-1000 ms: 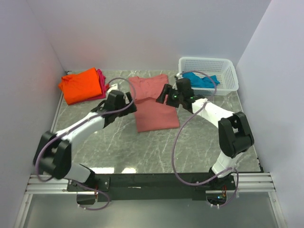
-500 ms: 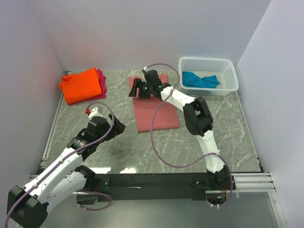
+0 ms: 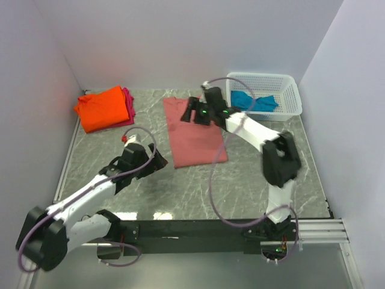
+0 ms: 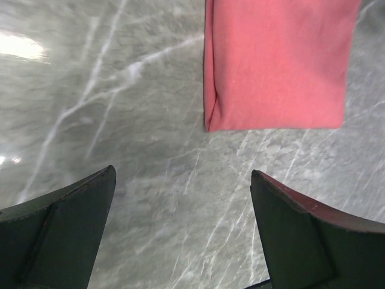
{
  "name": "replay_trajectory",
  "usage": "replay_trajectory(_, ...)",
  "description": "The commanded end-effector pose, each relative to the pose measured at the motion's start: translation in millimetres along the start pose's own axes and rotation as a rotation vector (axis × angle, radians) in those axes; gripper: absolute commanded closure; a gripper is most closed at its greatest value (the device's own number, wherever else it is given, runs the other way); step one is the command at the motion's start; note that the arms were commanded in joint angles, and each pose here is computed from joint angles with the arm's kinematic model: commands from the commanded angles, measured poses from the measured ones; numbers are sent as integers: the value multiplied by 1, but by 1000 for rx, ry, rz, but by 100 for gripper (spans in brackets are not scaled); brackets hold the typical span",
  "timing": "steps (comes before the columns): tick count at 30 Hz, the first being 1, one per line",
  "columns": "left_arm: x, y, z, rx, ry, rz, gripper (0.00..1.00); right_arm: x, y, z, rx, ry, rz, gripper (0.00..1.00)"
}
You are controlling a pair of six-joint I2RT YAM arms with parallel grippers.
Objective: Fold and stack the t-shirts
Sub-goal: Fold the tshirt
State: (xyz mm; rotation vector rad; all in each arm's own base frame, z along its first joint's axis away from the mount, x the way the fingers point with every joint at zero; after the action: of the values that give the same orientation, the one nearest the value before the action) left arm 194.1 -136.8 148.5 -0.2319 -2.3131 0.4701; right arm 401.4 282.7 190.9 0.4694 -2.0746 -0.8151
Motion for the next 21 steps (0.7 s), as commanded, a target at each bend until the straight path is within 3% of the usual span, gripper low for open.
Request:
replay_trajectory(1, -19, -27, -19, -40, -30, 113, 1, 70, -21, 3, -32, -142, -17, 23)
replay_trajectory(4, -42, -41, -23, -73, -1, 150, 7, 101, -73, 26, -147, -118, 36, 23)
replay_trajectory(7, -64, -51, -22, -95, 39, 158, 21, 123, -116, 46, -206, -117, 123, 25)
replay_trajectory(9, -74, -57, -22, -102, 56, 170, 29, 130, -130, 53, -212, -133, 170, 27)
replay_trajectory(12, -90, -59, -12, -110, 119, 161, 49, 139, -150, 63, -242, -133, 212, 33)
replay_trajectory(15, -98, -59, 4, -124, 170, 138, 59, 137, -160, 65, -273, -116, 239, 37)
replay_trajectory(21, -99, -53, 27, -142, 236, 54, 65, 123, -165, 68, -305, -64, 218, 41)
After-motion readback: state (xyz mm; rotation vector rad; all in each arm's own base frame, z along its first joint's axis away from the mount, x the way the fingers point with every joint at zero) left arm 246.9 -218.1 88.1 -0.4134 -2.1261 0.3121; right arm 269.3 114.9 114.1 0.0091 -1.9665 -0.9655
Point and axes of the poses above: each gripper's point midway between its finger pads, its own x axis back along the fingers, its own y axis along the line the jaws close on, z = x × y, the point moved 8 cm from there along x, back along the fingers, and after that the axes turned 15 degrees about -x, right-handed, at the moved point
